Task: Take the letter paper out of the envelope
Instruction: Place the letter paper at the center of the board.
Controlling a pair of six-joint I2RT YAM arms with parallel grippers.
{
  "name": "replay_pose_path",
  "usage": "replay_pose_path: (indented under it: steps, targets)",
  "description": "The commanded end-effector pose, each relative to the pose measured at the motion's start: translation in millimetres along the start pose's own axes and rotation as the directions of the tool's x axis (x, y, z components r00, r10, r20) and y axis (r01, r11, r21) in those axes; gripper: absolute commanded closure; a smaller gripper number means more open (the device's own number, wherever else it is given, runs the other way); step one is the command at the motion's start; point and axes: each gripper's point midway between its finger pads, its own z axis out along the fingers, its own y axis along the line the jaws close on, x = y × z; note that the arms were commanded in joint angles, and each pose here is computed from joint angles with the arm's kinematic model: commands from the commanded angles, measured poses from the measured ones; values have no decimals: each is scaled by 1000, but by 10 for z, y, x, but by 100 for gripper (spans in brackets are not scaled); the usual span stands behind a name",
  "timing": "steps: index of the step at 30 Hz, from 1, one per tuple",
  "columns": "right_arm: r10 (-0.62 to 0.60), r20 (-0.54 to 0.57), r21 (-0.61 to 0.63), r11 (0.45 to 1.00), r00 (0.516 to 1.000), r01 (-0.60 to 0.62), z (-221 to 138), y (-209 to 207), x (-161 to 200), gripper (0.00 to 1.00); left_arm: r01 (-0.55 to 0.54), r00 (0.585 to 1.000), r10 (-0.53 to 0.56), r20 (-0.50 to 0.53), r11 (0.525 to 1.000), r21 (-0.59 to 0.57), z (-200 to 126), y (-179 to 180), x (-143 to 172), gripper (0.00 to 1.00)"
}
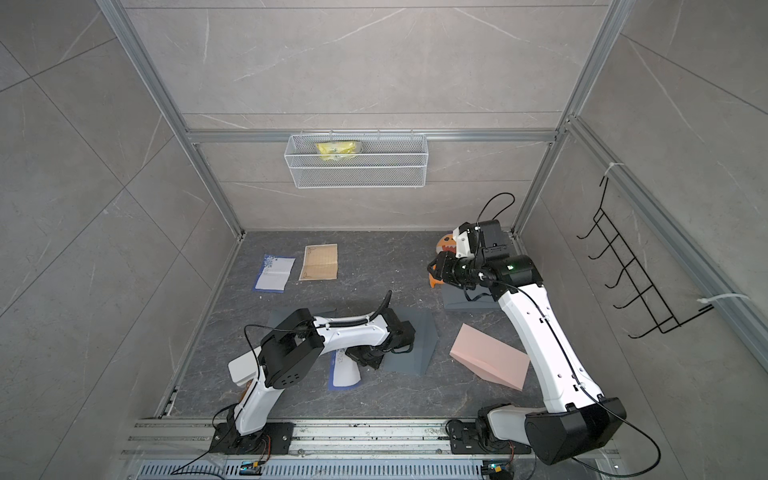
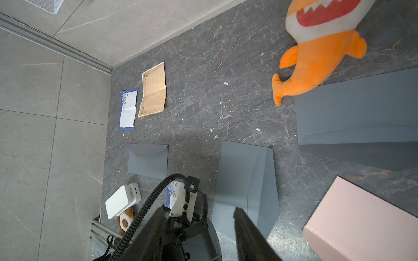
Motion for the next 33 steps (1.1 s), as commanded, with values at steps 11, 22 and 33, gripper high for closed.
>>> replay_pose_path:
  steps: [11, 22, 33]
  targets:
    - [-11, -28, -18, 1000, 1000, 11, -13, 22, 99, 49, 28, 999, -28, -46, 1000, 9, 107, 27, 237, 87]
    - [1, -29, -25, 1000, 1000, -2, 19, 27, 93, 49, 27, 998, -26, -62, 1000, 8, 150, 40, 299, 84]
    - [16, -25, -16, 1000, 1000, -16, 17, 0, 109, 49, 28, 998, -27, -63, 999, 16, 127, 46, 322, 68]
